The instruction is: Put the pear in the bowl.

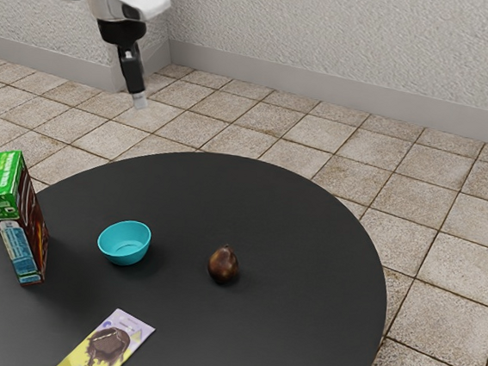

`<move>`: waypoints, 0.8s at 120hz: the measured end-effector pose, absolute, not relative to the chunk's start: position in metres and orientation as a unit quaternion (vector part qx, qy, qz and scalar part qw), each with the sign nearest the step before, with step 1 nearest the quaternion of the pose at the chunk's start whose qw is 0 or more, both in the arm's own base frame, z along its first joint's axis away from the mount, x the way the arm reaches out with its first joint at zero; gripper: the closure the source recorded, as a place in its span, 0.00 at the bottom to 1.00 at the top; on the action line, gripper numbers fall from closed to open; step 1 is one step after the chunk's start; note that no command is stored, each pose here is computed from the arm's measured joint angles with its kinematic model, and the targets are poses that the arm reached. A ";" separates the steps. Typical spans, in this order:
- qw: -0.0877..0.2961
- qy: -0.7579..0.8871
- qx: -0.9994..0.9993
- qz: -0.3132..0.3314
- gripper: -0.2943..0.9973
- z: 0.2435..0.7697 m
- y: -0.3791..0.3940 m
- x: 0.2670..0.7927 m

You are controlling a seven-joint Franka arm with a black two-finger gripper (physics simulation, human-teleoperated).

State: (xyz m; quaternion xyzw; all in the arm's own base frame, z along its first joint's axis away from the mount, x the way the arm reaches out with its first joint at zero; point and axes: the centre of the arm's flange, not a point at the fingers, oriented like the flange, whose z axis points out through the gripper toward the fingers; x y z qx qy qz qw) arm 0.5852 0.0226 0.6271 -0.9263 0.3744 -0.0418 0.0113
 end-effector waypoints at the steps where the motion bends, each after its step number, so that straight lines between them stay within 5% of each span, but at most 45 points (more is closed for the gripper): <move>1: 0.011 0.376 -0.926 -0.042 0.23 0.627 0.023 0.585; 24: 0.009 0.401 -0.916 -0.029 0.23 0.613 0.022 0.591; 60: -0.021 0.492 -0.869 0.057 0.23 0.494 -0.091 0.627; 96: -0.066 0.506 -0.853 0.113 0.23 0.366 -0.118 0.648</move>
